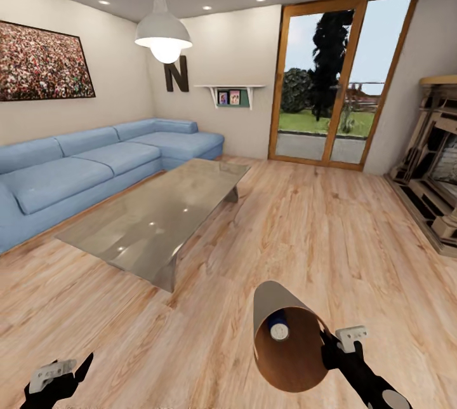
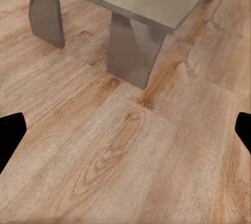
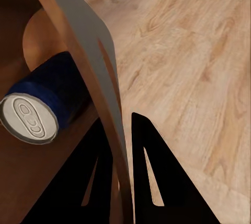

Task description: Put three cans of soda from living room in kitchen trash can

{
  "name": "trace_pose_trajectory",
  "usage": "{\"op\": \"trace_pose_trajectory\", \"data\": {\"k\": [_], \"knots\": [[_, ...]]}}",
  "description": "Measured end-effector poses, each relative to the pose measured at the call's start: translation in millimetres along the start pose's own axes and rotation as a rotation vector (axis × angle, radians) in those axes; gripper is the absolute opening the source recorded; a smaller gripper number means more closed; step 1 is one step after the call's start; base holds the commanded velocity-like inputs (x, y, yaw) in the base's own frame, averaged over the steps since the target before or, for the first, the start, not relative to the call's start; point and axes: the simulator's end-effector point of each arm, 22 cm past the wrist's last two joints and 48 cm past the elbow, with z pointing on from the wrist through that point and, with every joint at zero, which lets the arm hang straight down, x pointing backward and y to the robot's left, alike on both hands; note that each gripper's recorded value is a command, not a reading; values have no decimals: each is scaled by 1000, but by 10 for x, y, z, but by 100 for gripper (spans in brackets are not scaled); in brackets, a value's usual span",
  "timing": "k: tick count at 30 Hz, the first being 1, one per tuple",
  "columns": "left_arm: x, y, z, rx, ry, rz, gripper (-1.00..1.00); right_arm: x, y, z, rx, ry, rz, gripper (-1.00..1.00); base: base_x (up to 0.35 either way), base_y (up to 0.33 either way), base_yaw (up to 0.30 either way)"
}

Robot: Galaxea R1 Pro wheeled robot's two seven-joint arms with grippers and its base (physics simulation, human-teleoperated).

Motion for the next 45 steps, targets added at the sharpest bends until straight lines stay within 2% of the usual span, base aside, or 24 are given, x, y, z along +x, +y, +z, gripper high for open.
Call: {"op": "trace_pose_trajectory", "data": {"k": [10,24,45], "knots": [[33,7,0,-2,4,3,100,60,16,14,-4,13,0,-100,0,67,209],[101,1,2,-3,17,2,100,140,18,29,-5,29,0,-100,-24,269,203],[153,9,2,-5,28,3,100,189,39,43,-8,39,1,-100,-78,283,75]]}}
